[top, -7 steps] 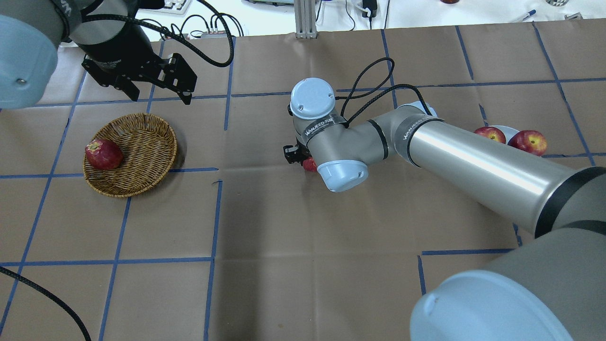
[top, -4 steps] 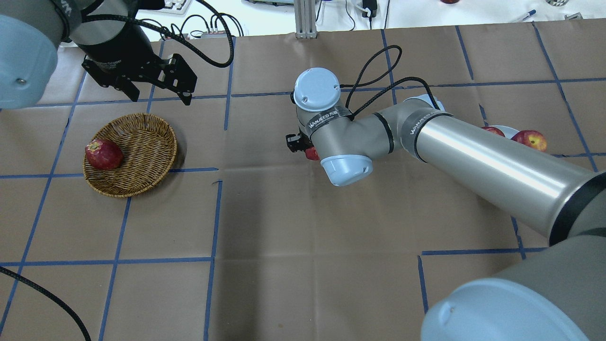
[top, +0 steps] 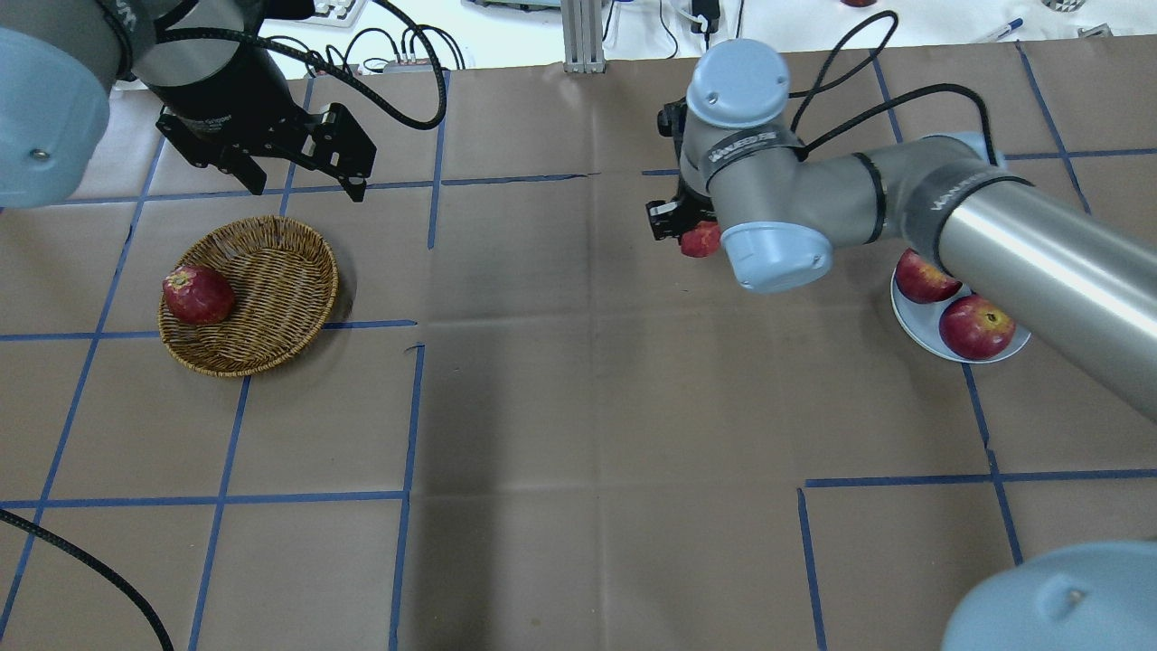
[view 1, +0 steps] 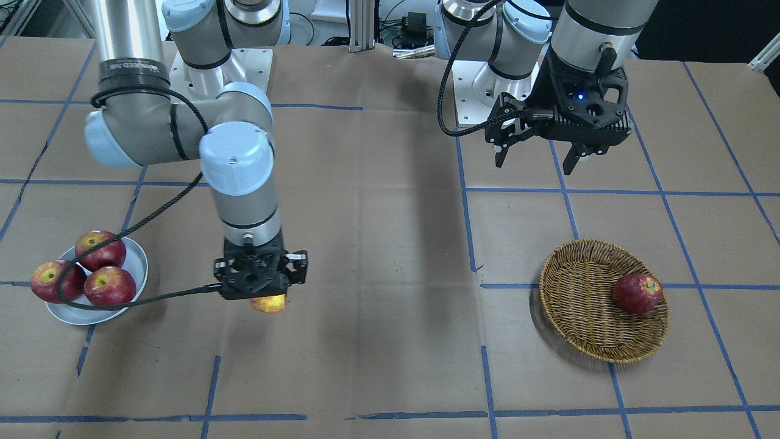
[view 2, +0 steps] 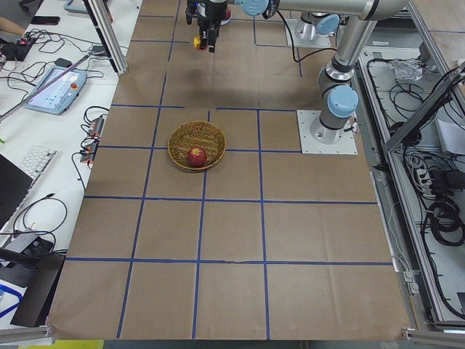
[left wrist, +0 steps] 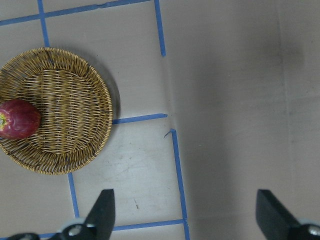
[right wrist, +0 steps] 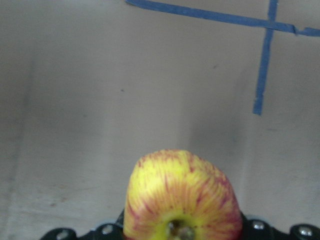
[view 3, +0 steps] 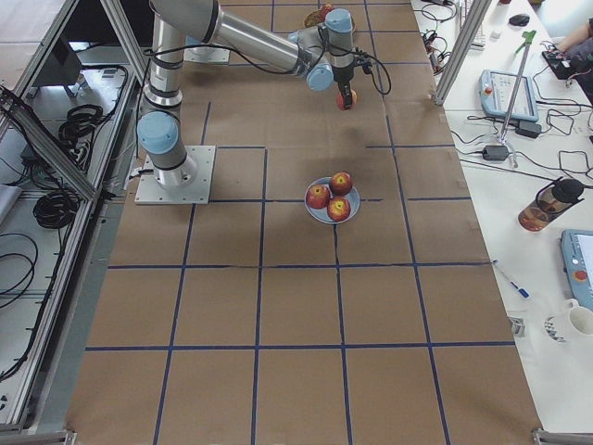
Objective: Transfer apple from basket to plate
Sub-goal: 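Lift the apple with the right gripper and carry it over the white plate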
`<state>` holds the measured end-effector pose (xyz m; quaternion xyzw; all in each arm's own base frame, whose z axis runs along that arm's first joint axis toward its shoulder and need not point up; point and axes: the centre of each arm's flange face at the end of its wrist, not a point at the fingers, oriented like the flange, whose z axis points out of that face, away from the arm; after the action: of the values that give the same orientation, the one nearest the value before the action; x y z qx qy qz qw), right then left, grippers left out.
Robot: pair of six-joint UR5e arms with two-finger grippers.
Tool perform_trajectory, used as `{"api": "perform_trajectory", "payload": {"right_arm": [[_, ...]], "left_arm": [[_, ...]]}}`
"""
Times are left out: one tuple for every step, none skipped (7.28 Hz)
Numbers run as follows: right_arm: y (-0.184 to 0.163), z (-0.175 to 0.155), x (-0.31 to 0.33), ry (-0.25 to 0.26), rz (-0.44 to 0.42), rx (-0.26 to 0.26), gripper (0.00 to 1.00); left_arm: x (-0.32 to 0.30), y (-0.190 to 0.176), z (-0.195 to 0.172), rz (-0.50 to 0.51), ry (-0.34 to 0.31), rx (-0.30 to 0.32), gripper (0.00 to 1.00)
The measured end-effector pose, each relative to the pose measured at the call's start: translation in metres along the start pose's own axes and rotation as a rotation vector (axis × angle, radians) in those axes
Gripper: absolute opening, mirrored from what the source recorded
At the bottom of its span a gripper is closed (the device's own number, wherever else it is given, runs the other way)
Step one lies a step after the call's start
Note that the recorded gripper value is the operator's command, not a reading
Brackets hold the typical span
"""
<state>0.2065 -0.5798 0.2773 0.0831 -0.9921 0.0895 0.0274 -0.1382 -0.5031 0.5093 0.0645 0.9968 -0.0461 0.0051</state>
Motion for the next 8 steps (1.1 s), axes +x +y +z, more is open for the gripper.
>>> {"api": "perform_trajectory", "payload": {"right_arm": [[0.008, -0.003, 0.052, 0.010, -0.042, -0.019, 0.43], [0.022, -0.009, 0.103, 0.021, -0.081, -0.029, 0.43], [0.038, -0.016, 0.152, 0.032, -0.113, -0.035, 0.43], [0.053, -0.019, 0.196, 0.041, -0.143, -0.042, 0.43], [0.066, -0.018, 0.236, 0.037, -0.163, -0.049, 0.43], [0.079, -0.014, 0.270, 0.017, -0.169, -0.048, 0.43], [0.092, -0.008, 0.291, -0.003, -0.168, -0.052, 0.43], [0.101, -0.001, 0.303, -0.015, -0.161, -0.057, 0.43]], "left_arm": [[0.000, 0.000, 0.000, 0.000, 0.000, 0.000, 1.00], [0.000, 0.000, 0.000, 0.000, 0.000, 0.000, 1.00], [0.000, 0.000, 0.000, 0.000, 0.000, -0.001, 1.00], [0.000, 0.000, 0.000, 0.000, 0.000, -0.001, 1.00], [0.000, 0.000, 0.000, 0.000, 0.000, -0.001, 1.00], [0.000, 0.000, 0.000, 0.000, 0.000, -0.002, 1.00], [0.000, 0.000, 0.000, 0.000, 0.001, -0.001, 1.00], [0.000, 0.000, 0.000, 0.000, 0.001, -0.001, 1.00]]}}
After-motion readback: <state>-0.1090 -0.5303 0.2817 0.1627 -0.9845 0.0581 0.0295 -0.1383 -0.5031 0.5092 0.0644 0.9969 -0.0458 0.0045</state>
